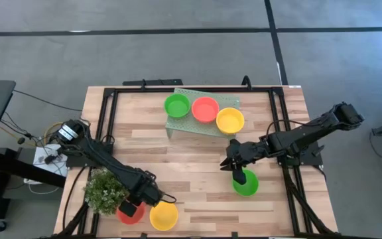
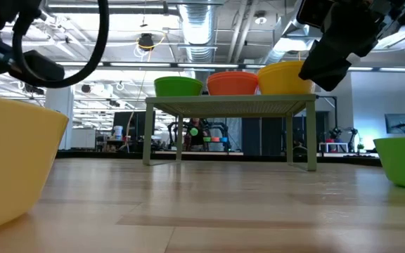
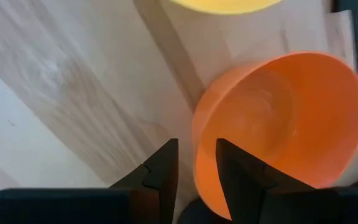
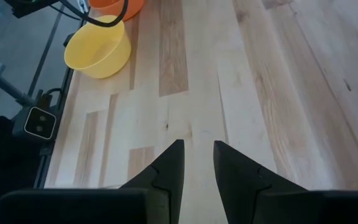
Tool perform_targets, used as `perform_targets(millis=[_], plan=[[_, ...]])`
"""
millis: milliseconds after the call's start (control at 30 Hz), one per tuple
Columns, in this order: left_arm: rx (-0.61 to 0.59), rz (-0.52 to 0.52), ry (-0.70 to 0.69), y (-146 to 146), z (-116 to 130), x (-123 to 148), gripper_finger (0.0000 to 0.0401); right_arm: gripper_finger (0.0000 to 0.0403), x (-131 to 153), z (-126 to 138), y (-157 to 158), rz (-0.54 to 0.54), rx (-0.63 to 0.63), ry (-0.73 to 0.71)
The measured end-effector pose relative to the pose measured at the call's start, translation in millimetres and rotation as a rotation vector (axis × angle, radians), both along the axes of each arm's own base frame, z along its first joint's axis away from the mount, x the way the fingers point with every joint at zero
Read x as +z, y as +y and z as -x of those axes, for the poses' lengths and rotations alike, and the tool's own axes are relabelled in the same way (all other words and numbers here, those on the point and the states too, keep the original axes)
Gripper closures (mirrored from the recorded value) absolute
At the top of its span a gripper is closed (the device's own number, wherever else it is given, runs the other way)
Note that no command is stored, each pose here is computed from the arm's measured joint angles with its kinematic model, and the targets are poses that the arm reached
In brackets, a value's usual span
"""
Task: Pick & Place Mini bowls
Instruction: Stack the orange bowl on top of the orange bowls on the shelf
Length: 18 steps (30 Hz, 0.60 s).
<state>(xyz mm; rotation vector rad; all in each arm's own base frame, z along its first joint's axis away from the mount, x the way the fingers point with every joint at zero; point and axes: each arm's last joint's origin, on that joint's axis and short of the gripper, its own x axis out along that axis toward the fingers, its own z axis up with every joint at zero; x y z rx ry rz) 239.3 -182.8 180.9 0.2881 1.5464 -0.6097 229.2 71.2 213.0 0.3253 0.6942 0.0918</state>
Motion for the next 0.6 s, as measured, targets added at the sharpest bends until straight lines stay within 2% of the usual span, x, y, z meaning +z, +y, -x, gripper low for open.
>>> perform_targets(millis=[233, 467, 600], plan=[[0.005, -0.054, -0.057, 1.6, -2.4, -1.2, 0.0300, 0.0321, 0.0, 0.0, 0.0, -0.001, 0.000, 0.000], [0.010, -0.051, -0.064, 1.3, -3.2, -1.2, 0.0348, 0.0321, 0.0, 0.0, 0.0, -0.001, 0.000, 0.000], [0.019, -0.084, -0.093, 3.6, -5.4, -1.3, 0.0374, 0.0321, 0.0, 0.0, 0.0, -0.002, 0.000, 0.001]])
